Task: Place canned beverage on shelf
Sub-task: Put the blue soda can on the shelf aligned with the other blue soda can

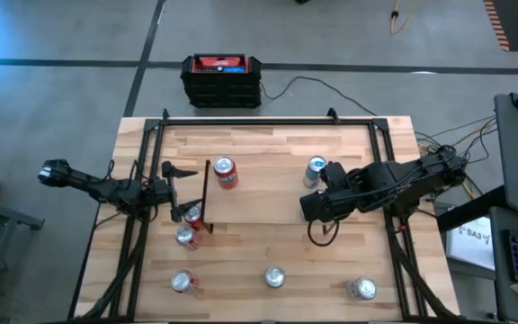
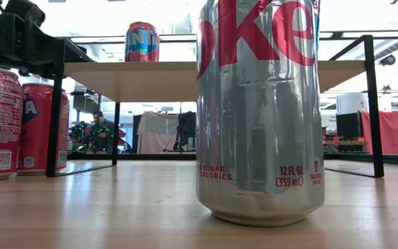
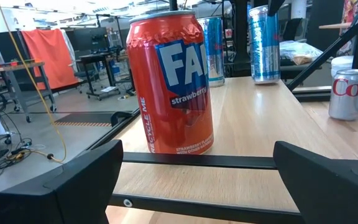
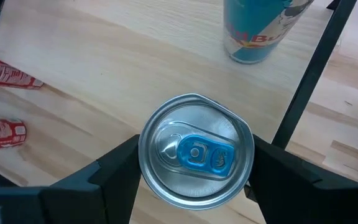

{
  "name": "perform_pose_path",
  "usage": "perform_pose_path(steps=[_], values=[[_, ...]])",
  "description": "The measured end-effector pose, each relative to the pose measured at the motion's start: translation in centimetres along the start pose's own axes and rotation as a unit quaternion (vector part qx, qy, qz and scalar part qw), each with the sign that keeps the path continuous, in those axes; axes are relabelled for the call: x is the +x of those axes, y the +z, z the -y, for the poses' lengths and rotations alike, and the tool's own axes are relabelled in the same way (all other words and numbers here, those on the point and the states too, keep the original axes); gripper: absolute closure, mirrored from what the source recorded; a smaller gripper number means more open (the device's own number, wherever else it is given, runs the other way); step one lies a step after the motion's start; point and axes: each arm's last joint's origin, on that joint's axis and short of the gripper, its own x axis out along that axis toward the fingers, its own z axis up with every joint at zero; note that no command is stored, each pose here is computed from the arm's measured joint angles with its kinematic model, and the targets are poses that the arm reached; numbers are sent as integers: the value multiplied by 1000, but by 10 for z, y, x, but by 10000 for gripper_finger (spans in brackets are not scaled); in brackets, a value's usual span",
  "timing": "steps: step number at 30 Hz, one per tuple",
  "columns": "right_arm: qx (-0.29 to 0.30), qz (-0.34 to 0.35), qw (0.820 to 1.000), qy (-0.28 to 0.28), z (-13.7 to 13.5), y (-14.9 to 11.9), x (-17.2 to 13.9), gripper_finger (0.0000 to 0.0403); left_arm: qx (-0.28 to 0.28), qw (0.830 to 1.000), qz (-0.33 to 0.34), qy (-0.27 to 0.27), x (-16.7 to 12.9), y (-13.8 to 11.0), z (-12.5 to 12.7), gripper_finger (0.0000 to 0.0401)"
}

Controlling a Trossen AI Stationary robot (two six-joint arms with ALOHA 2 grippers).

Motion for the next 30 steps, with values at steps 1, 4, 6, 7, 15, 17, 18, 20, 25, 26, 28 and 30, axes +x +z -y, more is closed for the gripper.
perform_pose_path(steps=[1,4,6,7,15,17,18,20,25,26,28,30], values=[[-2,0,1000,0,0,0,0,153,0,1000,0,0,0,0,0,1],[-8,-6,1000,-8,-2,-1,3,139,0,1000,0,0,0,0,0,1],[-11,-16,1000,-19,0,-2,3,120,0,1000,0,0,0,0,0,1],[-11,-13,1000,-19,-2,-2,5,109,0,1000,0,0,0,0,0,1],[-5,-7,1000,-17,-6,-2,7,33,0,1000,-1,0,0,0,0,1],[-5,-7,1000,-17,-9,-3,10,29,0,1000,0,0,0,0,0,1],[-6,-8,1000,-17,-9,-3,11,29,0,1000,0,0,0,0,0,1],[-6,-7,1000,-16,-8,-2,9,28,0,1000,-1,0,0,0,0,1],[-7,-5,1000,-15,-8,-2,8,28,1,1000,-1,0,0,0,0,1],[-7,-5,1000,-15,-8,-2,9,28,1,1000,-1,0,0,0,0,1],[-7,-3,1000,-15,-8,-2,8,28,1,1000,-1,0,0,0,0,1],[-7,-3,1000,-14,-7,-2,7,28,1,1000,-1,0,0,0,0,1]])
